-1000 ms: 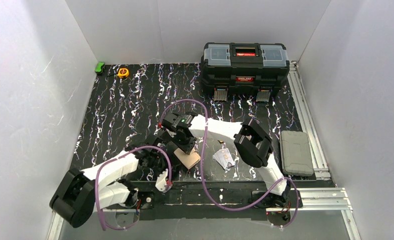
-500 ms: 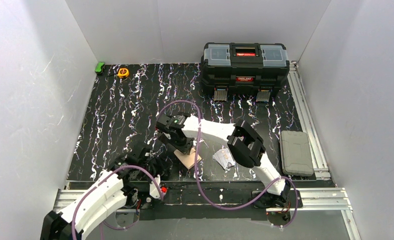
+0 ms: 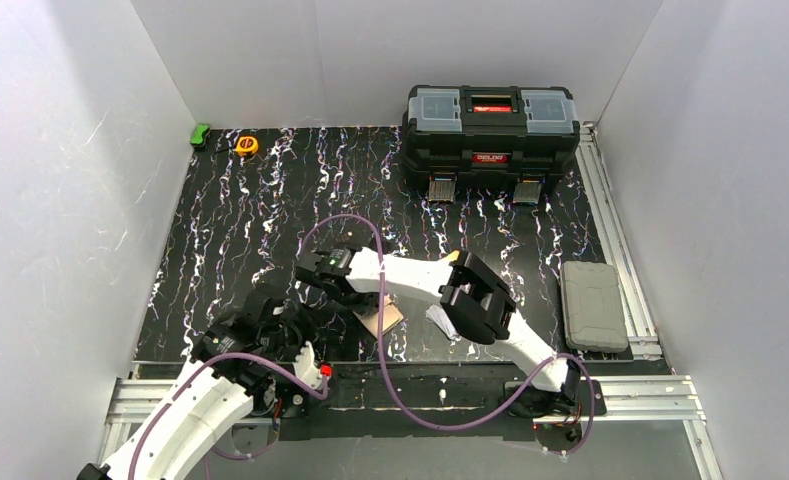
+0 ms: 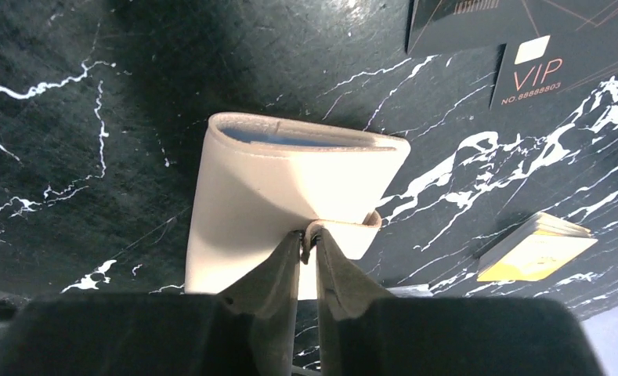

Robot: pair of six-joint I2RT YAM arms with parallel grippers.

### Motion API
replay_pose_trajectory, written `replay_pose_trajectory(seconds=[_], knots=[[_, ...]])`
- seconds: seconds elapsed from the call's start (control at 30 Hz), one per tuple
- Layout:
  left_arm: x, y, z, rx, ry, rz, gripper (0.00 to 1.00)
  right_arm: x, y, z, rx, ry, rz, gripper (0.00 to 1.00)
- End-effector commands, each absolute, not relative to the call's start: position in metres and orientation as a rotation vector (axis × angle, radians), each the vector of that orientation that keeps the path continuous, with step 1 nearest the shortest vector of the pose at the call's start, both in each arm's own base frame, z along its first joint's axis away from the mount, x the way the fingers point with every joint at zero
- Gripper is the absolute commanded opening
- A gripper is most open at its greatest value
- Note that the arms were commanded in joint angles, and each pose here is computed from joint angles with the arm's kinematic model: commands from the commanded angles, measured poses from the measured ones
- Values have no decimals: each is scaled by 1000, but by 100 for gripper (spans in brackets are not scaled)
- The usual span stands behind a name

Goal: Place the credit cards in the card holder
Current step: Close the card holder at the center of the board.

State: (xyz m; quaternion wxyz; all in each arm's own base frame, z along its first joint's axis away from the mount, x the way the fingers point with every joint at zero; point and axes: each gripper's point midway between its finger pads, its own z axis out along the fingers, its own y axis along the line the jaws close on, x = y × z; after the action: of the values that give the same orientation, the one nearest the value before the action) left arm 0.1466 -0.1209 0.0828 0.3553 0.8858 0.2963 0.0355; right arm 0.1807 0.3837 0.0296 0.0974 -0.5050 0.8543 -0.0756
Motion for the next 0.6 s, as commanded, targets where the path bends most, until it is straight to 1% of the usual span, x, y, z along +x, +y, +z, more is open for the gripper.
replay_pose_trajectory(seconds=[0.0, 0.07, 0.13, 0.37, 0.43, 0.5, 0.57], knots=[[152, -112, 97, 2273, 832, 150, 29, 129, 378, -63, -1601, 2688, -231, 23], [156, -111, 100, 2269, 834, 173, 29, 125, 380, -63, -1622, 2659, -252, 26], [158, -111, 103, 2263, 827, 185, 29, 123, 381, -63, -1633, 2638, -270, 32], [162, -110, 105, 2268, 805, 223, 28, 120, 383, -61, -1654, 2608, -277, 32], [165, -111, 109, 2263, 802, 233, 28, 127, 382, -54, -1638, 2579, -298, 34], [166, -110, 112, 2265, 814, 232, 28, 133, 381, -42, -1604, 2573, -269, 41], [166, -110, 113, 2269, 832, 224, 28, 135, 385, -27, -1572, 2580, -188, 51]])
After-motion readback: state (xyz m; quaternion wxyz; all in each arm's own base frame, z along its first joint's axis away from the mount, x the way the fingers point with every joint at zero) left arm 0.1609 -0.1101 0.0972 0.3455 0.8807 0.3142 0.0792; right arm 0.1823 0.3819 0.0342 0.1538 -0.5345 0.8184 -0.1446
